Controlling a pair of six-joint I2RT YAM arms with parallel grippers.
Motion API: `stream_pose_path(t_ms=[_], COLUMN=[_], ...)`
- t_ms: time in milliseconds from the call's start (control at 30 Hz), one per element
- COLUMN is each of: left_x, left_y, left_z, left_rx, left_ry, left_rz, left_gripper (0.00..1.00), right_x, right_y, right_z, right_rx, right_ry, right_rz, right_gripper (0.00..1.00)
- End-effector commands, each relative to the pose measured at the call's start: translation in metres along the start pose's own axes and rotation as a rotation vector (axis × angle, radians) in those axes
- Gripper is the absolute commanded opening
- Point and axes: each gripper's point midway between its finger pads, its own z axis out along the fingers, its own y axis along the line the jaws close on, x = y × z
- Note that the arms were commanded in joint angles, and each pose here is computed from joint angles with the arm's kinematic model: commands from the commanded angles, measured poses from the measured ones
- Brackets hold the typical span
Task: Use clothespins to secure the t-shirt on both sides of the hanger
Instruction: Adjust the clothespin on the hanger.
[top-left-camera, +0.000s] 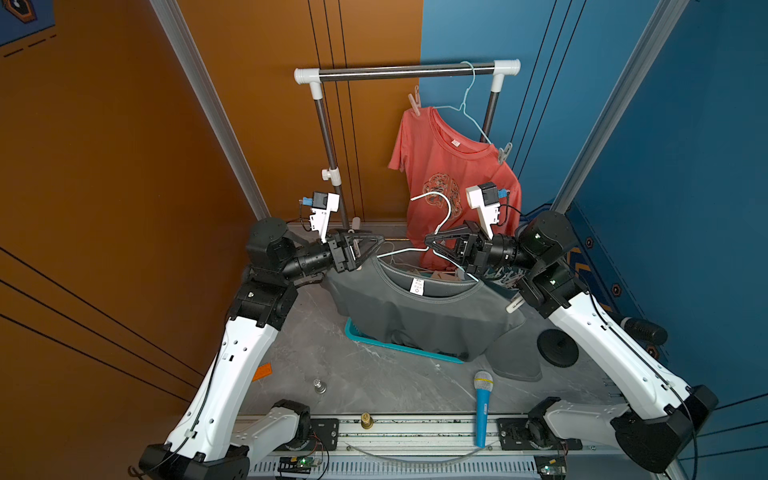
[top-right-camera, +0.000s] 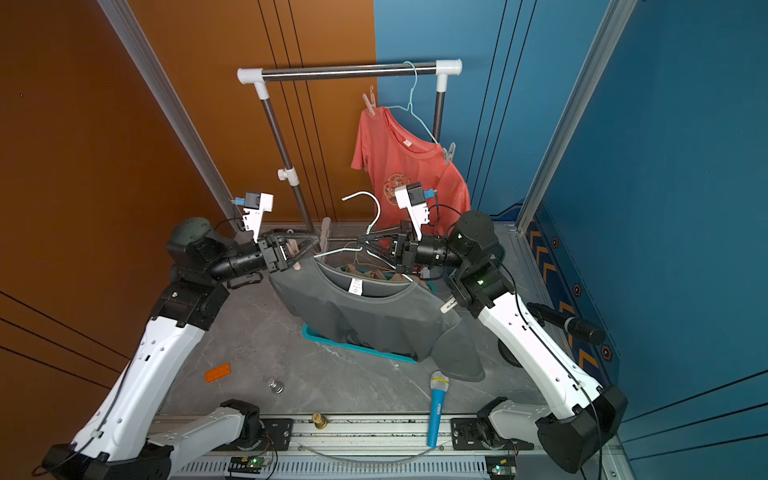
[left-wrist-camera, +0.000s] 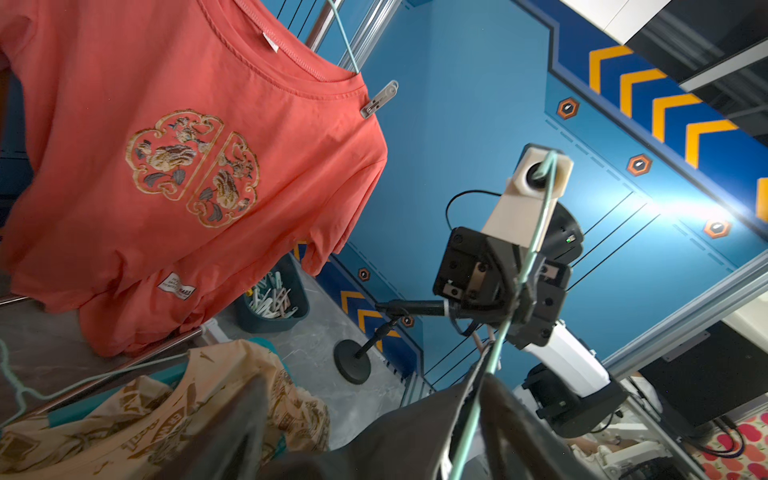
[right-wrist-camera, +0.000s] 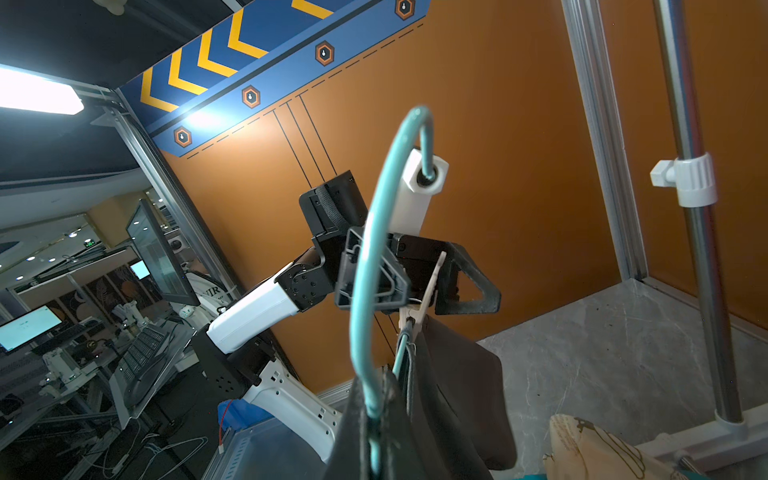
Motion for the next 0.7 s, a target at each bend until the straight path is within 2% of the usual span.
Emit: stream_pose_path(t_ms=[0, 67, 200, 433, 667], left_x=[-0.010, -0.011, -0.013, -0.021, -0.026], left_y=[-0.033, -0.040, -0.048, -0.033, -0.040], left_z=[-0.008, -0.011, -0.016, -0.028, -0.031], left_rx=[0.087, 0.112, 0.156, 0.144, 0.194], left_ry=[-0.002, 0.002, 0.015, 0.014, 0.029], left_rz=[0.087, 0.107, 0.134, 0.123, 0.130], left_gripper=[0.95, 0.99, 0.98, 0.98, 0.98], right_x=[-0.013, -0.017, -0.026, -0.038, -0.041], right_y=[0.020, 0.024, 0.033, 0.047, 0.040], right_z=[-0.002, -0.002, -0.005, -0.007, -0.004], right_rx=[-0.048, -0.067, -0.102, -0.156, -0.147], right_ry=[-0.013, -0.017, -0.025, 0.004, 0.025], right_rz=[-0.051, -0.048, -0.058, -0.098, -0.099], right_gripper=[0.00, 0.00, 0.00, 0.00, 0.00])
